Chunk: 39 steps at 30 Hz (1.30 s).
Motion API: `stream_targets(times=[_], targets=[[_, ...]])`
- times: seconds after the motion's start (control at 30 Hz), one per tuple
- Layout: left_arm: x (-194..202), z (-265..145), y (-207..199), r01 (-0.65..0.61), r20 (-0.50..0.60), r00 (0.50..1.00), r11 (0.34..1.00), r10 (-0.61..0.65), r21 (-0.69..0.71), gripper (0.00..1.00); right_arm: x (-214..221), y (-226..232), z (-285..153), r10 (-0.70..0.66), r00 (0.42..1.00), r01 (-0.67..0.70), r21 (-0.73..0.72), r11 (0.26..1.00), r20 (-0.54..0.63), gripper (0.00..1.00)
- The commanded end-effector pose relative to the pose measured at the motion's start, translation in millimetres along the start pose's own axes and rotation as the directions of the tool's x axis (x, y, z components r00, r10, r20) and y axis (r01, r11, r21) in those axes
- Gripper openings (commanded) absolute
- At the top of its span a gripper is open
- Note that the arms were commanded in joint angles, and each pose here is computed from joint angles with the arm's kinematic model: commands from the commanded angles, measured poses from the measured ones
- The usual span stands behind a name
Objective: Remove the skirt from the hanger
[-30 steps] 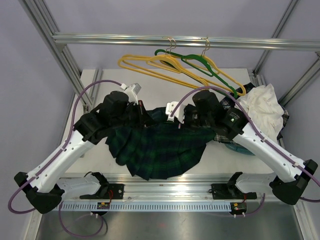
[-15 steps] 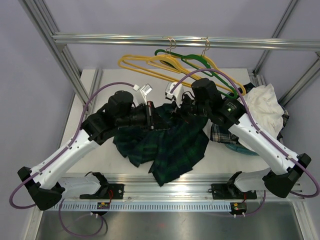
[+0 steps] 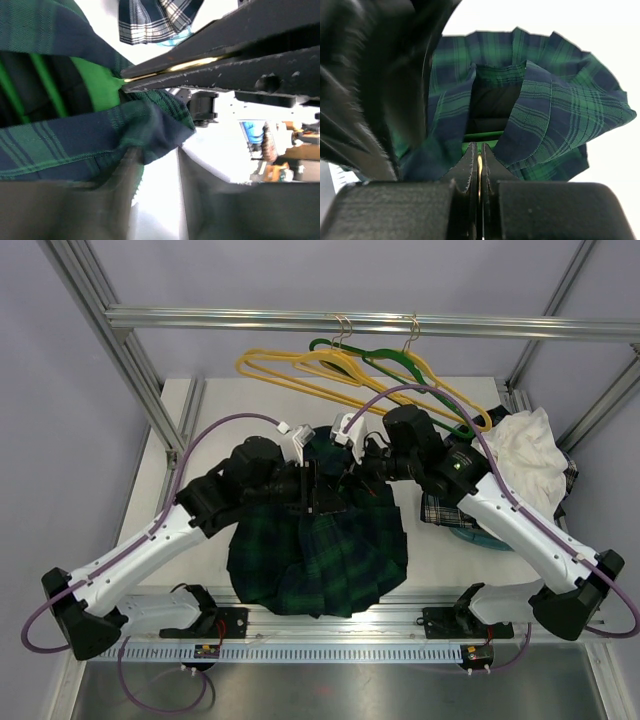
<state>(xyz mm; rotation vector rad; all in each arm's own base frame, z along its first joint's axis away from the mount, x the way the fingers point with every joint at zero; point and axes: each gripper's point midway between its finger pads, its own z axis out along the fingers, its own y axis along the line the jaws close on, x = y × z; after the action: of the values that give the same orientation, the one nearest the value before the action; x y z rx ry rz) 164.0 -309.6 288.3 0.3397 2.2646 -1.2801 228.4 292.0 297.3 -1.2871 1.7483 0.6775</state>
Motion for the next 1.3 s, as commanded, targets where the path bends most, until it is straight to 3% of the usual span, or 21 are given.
stream_targets(times=[0.0,0.2,0.43,0.63,0.9,1.0,1.03,1.13,1.23,1.27], targets=[[-26.1,-12.7,-17.0,-0.082,0.147,0.986,0.995,0.073,0.055,0.54,-18.2,12.6,-18.4,-0.06,0.993,0.061,-0.011,0.998,0.098,0.0],[-21.9,-30.7,-0.4,-0.194,0.144,0.97,0.98,0.198,-0.039,0.81,-11.5,-10.1,-23.6,-0.055,0.995,0.047,0.101,0.994,0.082,0.0],[14.2,-41.8,51.8,-0.249,0.008,0.967,0.947,0.256,-0.204,0.92,-5.2,-13.5,-24.8,-0.019,0.996,0.007,0.132,0.991,0.09,0.0],[32.8,-37.6,37.7,-0.269,-0.021,0.963,0.96,0.268,-0.08,0.99,-8.3,-24.0,-27.2,0.014,0.994,-0.035,0.191,0.981,0.106,0.0],[48.4,-4.9,34.0,-0.329,-0.082,0.943,0.939,0.322,-0.101,0.99,-15.8,-23.1,-26.8,0.068,0.989,-0.092,0.178,0.98,0.132,0.0],[39.8,6.6,56.9,-0.387,-0.085,0.922,0.883,0.378,-0.266,0.97,-18.2,-20.1,-27.5,0.083,0.987,-0.106,0.163,0.981,0.139,0.0],[33.8,11.0,73.6,-0.389,-0.08,0.918,0.848,0.387,-0.359,0.94,-19.7,-19.2,-27.9,0.088,0.986,-0.111,0.158,0.981,0.144,0.0],[29.0,13.4,96.5,-0.4,-0.074,0.905,0.78,0.419,-0.482,0.89,-23.2,-17.7,-30.1,0.113,0.982,-0.136,0.147,0.98,0.154,0.0],[29.1,12.6,116.3,-0.408,-0.072,0.888,0.707,0.454,-0.577,0.77,-26.0,-18.5,-33.7,0.129,0.978,-0.154,0.146,0.977,0.164,0.0],[25.9,13.2,115.6,-0.408,-0.051,0.881,0.703,0.47,-0.582,0.63,-25.8,-18.8,-34.5,0.135,0.977,-0.16,0.145,0.976,0.166,0.0]])
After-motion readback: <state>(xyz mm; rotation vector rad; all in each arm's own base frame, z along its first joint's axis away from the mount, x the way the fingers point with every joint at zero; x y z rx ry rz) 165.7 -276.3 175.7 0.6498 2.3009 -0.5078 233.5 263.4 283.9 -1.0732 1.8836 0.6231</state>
